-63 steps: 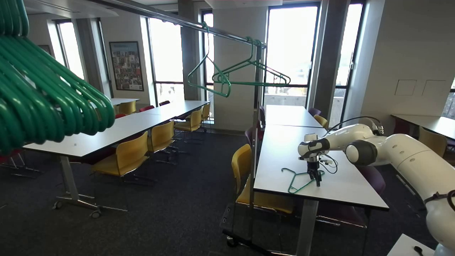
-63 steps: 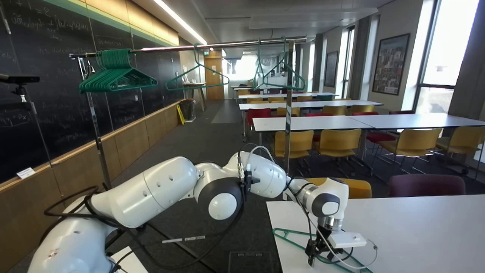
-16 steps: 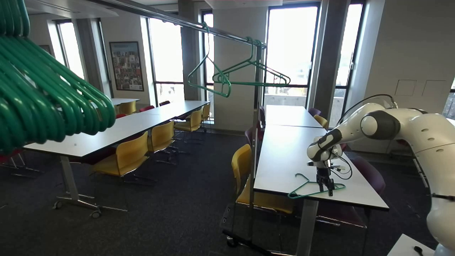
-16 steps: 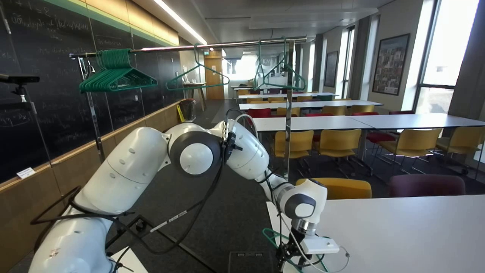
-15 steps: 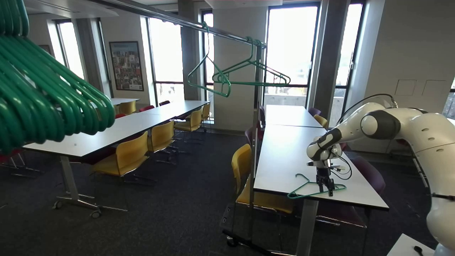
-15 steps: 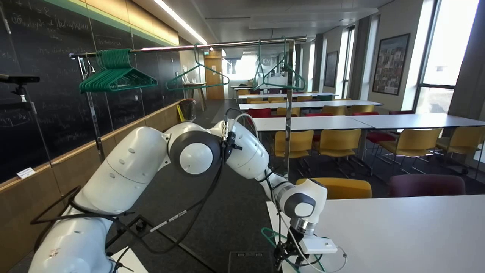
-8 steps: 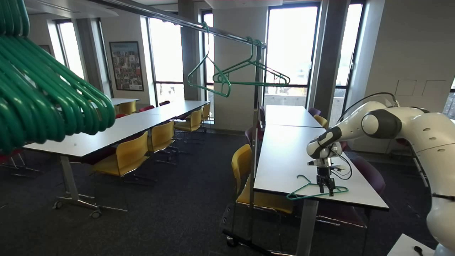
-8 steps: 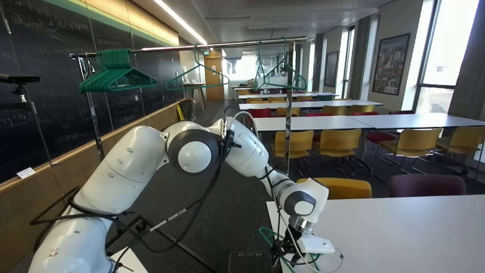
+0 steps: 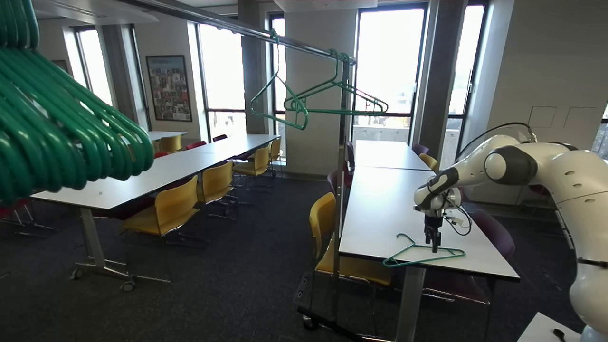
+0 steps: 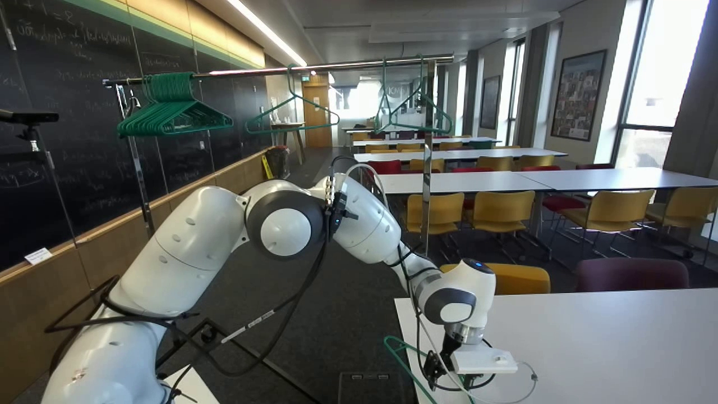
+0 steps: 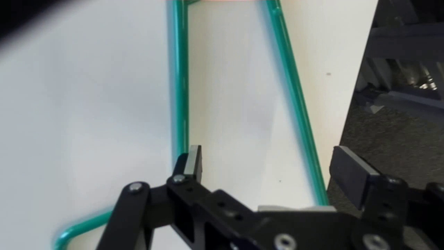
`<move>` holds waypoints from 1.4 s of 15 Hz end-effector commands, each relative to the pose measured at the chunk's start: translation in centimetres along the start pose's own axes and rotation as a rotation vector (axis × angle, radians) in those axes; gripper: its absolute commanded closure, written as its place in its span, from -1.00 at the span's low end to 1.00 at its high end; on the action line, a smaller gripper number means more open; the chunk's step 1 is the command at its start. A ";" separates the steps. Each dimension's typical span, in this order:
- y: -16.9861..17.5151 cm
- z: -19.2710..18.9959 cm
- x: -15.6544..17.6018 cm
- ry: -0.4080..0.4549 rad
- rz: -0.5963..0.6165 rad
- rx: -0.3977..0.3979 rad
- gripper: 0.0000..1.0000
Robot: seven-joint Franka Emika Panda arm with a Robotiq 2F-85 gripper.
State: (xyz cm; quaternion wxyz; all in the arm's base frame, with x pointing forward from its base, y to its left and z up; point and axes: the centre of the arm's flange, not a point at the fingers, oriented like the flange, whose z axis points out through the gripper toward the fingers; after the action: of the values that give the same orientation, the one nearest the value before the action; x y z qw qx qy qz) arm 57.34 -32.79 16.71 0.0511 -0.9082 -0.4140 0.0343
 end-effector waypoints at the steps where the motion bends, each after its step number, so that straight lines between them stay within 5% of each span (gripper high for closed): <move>1: 0.3 -0.3 -0.2 0.015 0.042 -0.024 -1.00; 9: 0.0 0.2 -0.3 -0.024 -0.003 -0.046 -1.00; 14: -0.4 -0.5 -1.5 -0.083 -0.117 -0.049 -1.00; 21: -2.3 0.9 -2.8 -0.038 -0.299 0.001 -1.00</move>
State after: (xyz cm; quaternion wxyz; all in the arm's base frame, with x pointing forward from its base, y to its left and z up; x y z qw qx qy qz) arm 55.81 -33.77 15.05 0.0425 -0.8462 -0.5276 0.0615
